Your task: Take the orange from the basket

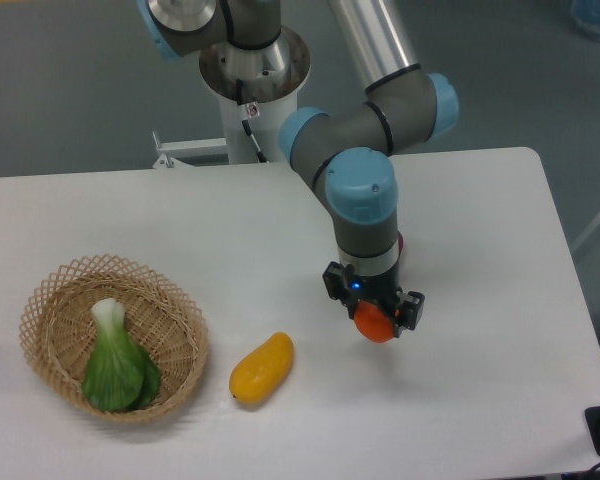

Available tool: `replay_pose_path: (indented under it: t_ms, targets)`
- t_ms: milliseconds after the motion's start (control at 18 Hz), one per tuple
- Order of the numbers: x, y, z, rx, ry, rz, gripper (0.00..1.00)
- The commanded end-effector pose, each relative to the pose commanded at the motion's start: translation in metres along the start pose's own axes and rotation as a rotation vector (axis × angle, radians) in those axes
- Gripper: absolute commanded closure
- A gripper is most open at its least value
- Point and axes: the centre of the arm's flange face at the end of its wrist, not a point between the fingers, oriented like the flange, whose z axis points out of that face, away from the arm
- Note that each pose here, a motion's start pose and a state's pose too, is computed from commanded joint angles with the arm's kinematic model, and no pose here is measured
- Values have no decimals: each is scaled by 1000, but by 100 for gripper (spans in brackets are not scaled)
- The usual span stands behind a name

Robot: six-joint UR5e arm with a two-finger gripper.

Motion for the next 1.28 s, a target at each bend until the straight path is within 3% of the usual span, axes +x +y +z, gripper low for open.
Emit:
replay_pose_path:
  t_ms: [278, 1278]
  targets:
    - [-11, -1, -1, -24, -28, 0, 33]
    - [-8, -1, -4, -15, -27, -14, 33]
